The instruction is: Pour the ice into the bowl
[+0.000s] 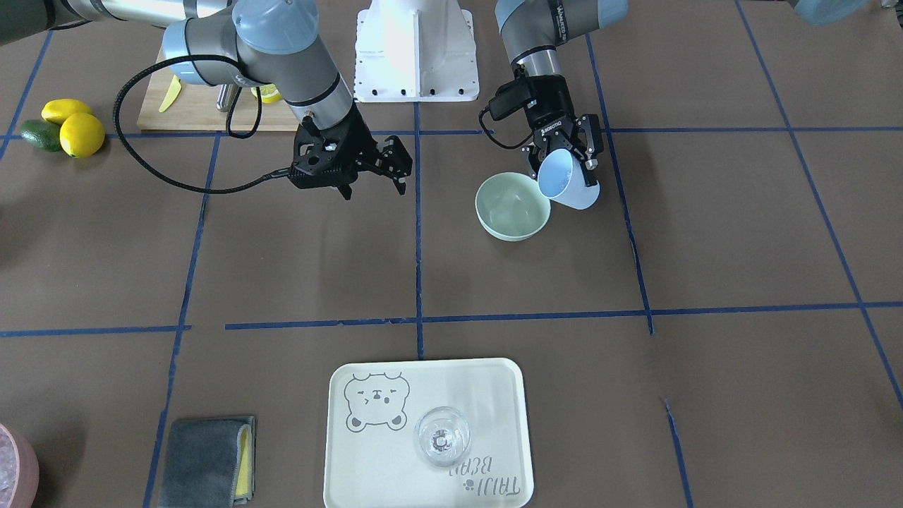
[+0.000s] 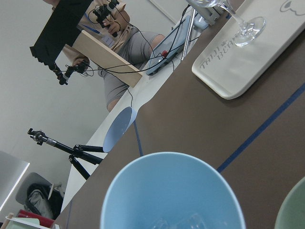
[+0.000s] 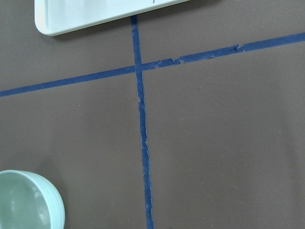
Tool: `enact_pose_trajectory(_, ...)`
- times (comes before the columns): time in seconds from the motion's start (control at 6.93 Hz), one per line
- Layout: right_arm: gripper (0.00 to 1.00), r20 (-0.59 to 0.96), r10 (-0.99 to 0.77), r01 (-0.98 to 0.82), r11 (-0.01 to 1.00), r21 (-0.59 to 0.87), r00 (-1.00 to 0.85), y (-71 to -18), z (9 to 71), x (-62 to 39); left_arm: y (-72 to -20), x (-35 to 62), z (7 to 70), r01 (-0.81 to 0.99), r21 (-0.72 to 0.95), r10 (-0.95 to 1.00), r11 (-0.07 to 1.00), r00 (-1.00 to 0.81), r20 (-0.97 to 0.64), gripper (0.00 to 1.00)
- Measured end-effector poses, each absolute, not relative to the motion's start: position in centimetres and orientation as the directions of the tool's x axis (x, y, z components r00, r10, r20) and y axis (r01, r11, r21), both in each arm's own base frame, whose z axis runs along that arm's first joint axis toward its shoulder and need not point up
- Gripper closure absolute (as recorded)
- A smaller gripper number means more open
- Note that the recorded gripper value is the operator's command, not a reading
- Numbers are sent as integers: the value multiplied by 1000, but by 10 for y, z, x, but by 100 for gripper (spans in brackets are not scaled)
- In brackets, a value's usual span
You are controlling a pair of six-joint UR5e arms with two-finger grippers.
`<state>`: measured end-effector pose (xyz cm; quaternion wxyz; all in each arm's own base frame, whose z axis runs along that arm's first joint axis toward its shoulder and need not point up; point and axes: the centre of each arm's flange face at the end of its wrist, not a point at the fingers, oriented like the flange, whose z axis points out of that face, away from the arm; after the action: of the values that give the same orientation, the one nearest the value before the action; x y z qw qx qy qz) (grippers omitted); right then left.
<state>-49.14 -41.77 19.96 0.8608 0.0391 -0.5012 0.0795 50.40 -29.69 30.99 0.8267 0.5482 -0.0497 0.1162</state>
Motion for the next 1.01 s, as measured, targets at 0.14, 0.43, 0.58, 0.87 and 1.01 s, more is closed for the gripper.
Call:
enact_pose_trajectory(0.14, 0, 869, 98, -177, 984, -12, 485, -418, 200, -492, -293, 507, 310, -327, 886, 141, 328, 945, 297, 100)
enact_pose_trajectory(0.43, 0, 868, 99, -179, 984, -12, 486, -418, 201, -492, -291, 507, 308, -515, 814, 178, 270, 857, 483, 100)
enact_pose_trajectory(0.58, 0, 868, 99, -179, 984, -12, 486, -418, 201, -492, -291, 508, 308, -612, 752, 205, 245, 791, 577, 100)
enact_pose_trajectory(0.87, 0, 868, 100, -180, 984, -13, 487, -419, 202, -491, -291, 508, 310, -767, 610, 251, 197, 641, 725, 100)
enact_pose_trajectory(1.01, 0, 867, 101, -180, 984, -13, 488, -419, 202, -492, -292, 507, 312, -819, 546, 266, 177, 574, 775, 100)
